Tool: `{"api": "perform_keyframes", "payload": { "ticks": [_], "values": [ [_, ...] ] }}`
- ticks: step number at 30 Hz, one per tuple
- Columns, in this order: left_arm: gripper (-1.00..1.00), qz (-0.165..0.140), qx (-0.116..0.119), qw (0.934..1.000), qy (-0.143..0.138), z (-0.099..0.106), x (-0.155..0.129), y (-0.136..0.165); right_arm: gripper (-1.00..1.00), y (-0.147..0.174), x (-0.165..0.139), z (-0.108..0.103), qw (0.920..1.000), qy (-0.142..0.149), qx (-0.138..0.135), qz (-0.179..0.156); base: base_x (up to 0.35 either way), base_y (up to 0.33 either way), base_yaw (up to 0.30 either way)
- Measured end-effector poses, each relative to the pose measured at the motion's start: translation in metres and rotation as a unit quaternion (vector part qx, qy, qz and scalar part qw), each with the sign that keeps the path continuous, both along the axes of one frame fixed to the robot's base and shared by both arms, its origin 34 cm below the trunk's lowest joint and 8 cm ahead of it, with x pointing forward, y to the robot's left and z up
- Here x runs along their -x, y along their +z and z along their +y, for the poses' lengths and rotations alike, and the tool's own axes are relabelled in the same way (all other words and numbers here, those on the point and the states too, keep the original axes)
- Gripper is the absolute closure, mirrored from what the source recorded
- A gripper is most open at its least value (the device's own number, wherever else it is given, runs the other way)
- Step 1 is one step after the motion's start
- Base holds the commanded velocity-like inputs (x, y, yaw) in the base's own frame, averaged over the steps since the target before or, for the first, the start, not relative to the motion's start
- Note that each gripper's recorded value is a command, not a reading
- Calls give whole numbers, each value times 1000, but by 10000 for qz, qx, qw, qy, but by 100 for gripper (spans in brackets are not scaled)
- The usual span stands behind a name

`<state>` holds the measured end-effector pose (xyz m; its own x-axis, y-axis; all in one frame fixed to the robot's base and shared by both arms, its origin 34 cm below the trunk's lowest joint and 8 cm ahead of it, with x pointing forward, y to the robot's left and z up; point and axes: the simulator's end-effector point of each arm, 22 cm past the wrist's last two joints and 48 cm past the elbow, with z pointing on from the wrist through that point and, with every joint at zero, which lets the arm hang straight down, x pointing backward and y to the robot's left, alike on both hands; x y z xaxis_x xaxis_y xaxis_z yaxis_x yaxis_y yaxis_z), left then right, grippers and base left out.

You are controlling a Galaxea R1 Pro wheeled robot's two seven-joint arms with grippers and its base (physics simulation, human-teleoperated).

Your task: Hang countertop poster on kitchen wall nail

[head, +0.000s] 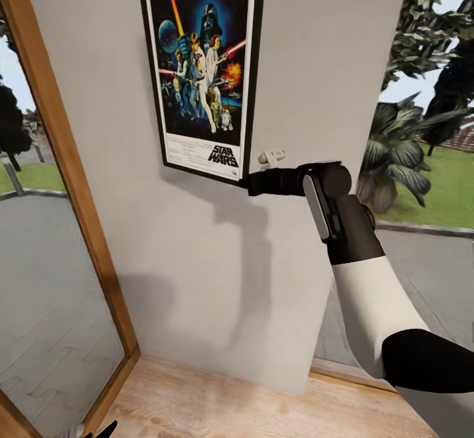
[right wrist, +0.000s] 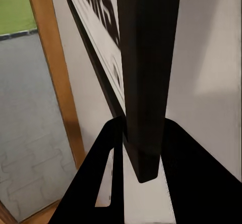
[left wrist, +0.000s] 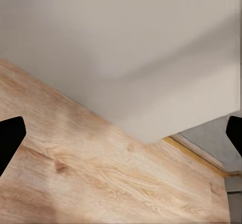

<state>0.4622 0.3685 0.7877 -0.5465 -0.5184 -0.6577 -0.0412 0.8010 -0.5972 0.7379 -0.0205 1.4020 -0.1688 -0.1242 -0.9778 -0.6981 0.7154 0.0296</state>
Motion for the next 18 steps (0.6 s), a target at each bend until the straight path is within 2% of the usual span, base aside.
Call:
{"api": "perform_keyframes", "payload": {
  "ticks": [8,10,18],
  "values": [
    [-100,-5,-2,10000,-3,0,0,0,100,-9,-2,1,9999,36,3,139,-1,1,-19],
    [-100,-5,-3,10000,-2,0,0,0,100,-16,0,6,9994,188,-15,276,0,0,-2],
    [-100,-6,-3,10000,-4,0,0,0,100,-16,6,13,9985,428,-48,337,0,0,0]
  ]
}}
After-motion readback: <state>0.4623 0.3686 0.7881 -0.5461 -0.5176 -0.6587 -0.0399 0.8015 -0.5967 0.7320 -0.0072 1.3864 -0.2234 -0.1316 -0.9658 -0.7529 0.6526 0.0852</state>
